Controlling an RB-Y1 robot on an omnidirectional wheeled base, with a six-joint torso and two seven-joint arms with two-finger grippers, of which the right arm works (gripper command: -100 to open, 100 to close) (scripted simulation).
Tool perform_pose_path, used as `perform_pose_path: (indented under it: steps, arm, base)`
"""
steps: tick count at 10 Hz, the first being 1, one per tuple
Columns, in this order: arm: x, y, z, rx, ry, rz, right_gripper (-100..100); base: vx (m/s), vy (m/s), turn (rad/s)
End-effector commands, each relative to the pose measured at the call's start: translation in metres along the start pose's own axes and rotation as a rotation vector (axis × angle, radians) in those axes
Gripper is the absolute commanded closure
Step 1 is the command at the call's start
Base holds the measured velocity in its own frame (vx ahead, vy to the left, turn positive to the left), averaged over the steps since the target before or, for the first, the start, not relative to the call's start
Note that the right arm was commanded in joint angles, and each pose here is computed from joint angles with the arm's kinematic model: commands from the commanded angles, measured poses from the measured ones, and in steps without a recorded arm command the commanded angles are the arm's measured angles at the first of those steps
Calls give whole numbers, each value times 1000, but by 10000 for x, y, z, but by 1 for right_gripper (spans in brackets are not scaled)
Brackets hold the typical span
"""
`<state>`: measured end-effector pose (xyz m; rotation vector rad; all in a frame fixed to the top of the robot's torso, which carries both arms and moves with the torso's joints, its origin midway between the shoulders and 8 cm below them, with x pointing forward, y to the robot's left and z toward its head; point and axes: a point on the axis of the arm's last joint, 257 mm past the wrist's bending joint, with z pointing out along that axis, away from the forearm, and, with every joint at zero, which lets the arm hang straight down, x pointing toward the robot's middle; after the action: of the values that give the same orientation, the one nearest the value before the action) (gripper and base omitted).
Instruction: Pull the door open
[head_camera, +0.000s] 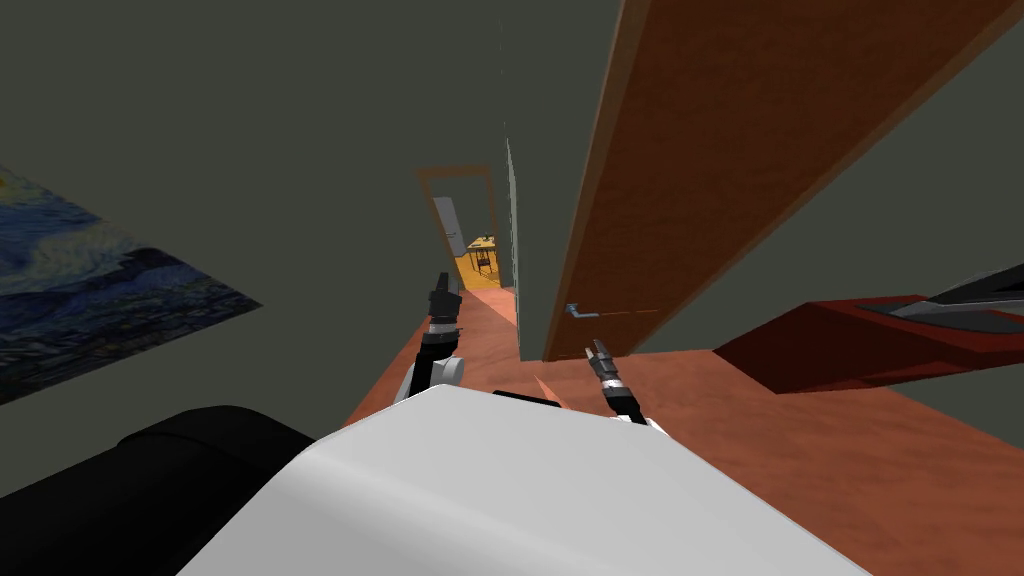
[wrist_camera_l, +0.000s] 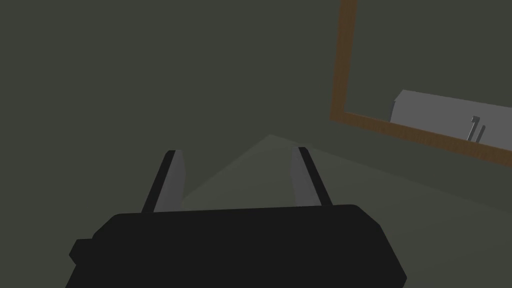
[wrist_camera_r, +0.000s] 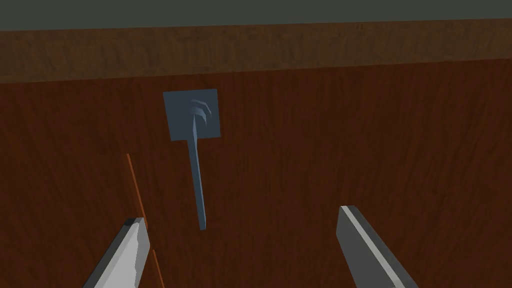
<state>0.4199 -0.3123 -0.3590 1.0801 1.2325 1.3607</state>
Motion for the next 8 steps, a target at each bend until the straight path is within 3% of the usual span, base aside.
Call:
perform_pose_path:
  steps: [1, 6, 8]
  arm:
    - [-59, -65, -29, 19, -2, 0, -100]
    - [-285, -289, -156, 85, -16, -5, -100]
    - [-295, -288, -153, 86, -16, -6, -100]
  base:
    - [87, -87, 112]
    - [72, -81, 102]
    - [50, -70, 60]
